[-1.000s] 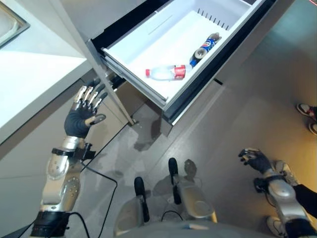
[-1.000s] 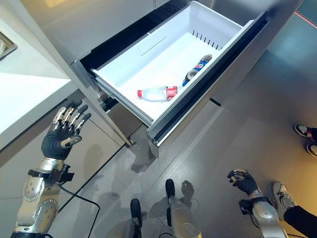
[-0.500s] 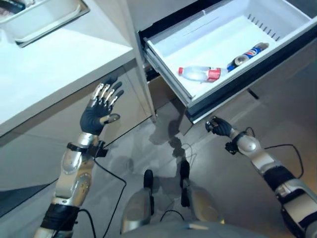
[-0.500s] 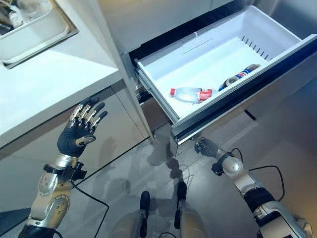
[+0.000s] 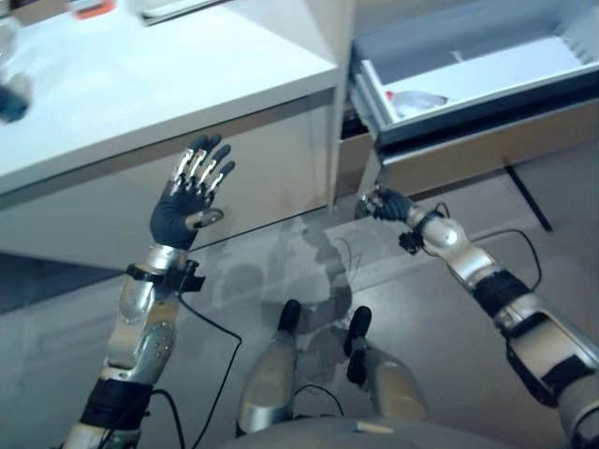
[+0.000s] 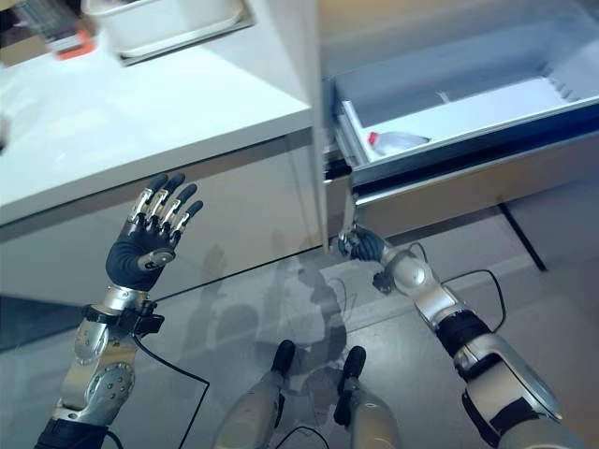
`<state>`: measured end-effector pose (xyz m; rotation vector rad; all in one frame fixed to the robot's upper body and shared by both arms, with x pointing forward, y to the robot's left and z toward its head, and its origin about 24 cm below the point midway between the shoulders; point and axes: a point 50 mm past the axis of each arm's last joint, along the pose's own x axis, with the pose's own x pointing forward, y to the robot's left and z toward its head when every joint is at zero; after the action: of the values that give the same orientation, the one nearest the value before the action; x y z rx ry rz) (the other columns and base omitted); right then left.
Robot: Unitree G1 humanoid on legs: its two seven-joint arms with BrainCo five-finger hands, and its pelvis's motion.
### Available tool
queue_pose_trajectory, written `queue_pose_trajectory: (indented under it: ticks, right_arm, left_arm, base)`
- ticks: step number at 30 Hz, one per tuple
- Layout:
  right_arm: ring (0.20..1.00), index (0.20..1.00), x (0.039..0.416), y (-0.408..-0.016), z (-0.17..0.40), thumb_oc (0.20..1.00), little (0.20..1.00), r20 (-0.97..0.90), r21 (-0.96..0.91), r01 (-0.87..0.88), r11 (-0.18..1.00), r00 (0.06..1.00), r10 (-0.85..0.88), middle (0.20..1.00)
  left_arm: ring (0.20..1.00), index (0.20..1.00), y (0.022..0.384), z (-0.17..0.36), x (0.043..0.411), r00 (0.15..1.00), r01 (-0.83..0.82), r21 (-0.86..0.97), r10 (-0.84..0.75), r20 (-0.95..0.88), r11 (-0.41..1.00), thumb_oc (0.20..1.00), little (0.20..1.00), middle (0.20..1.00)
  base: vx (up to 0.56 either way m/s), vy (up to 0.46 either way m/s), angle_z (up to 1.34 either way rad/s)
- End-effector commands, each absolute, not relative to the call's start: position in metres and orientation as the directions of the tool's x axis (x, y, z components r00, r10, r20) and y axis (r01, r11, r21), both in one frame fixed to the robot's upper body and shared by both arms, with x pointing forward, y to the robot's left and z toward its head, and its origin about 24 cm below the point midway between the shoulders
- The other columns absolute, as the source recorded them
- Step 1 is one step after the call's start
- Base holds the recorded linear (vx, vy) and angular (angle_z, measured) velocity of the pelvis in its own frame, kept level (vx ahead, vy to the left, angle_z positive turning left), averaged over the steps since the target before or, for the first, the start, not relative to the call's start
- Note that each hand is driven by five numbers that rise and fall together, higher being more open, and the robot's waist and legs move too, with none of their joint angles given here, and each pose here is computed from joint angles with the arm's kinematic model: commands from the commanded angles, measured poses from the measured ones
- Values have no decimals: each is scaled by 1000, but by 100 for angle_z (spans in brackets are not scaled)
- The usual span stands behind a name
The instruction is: Take the drinks into the refrigerator
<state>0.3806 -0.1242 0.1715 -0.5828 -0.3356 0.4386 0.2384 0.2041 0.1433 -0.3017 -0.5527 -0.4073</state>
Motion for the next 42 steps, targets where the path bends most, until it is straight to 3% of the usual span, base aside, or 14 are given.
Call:
queue_pose_trajectory:
  ticks: [1,6,10,14,20,28,29,36,42]
  right_arm:
    - [200,200,374,-88,228,200,200,393,-571,-300,764,717,575,200]
    - [200,200,363,-85,225,200,200,394,-576,-345,741,678,621,200]
    - [200,200,358,-105,191,200,200,329,-529,-370,764,740,586,200]
    - [200,200,341,-127,138,200,200,277,-369,-388,845,822,498,200]
    - [200,200,293,-207,69,200,200,141,-225,-214,951,958,249,200]
    - [200,200,239,-267,49,200,200,104,-153,-1,988,994,17,200]
    - [1000,1000,227,-280,52,1000,1000,109,-188,40,981,994,-20,1000]
    - [1000,1000,200,-299,30,1000,1000,44,-136,157,978,987,-152,1000]
    - [1000,1000,177,-305,-12,1000,1000,-153,-179,185,966,965,-214,1000]
  left_arm:
    - [1000,1000,201,158,228,703,513,-122,-334,627,850,1000,1000,1000]
    - [1000,1000,200,159,229,705,521,-112,-353,615,846,1000,1000,1000]
    - [1000,1000,201,162,228,695,527,-92,-366,619,845,1000,1000,1000]
    - [1000,1000,201,163,226,697,503,-75,-353,625,861,1000,1000,1000]
    - [1000,1000,208,153,220,732,424,-50,-310,606,904,1000,1000,1000]
    - [1000,1000,220,135,214,793,332,-59,-245,558,941,1000,1000,1000]
    - [1000,1000,224,126,213,816,305,-55,-231,529,951,1000,1000,1000]
    - [1000,1000,242,57,202,960,155,-78,-131,246,985,1000,1000,1000]
    - [1000,1000,246,-7,181,989,131,-29,-132,-65,991,1000,1000,1000]
  base:
    - [-20,-7,30]
    - [-22,27,16]
    - [-14,63,-16]
    - [-4,91,-19]
    - [23,61,-21]
    - [40,51,-34]
    - [74,63,-50]
    - [43,36,-37]
    - [22,16,-14]
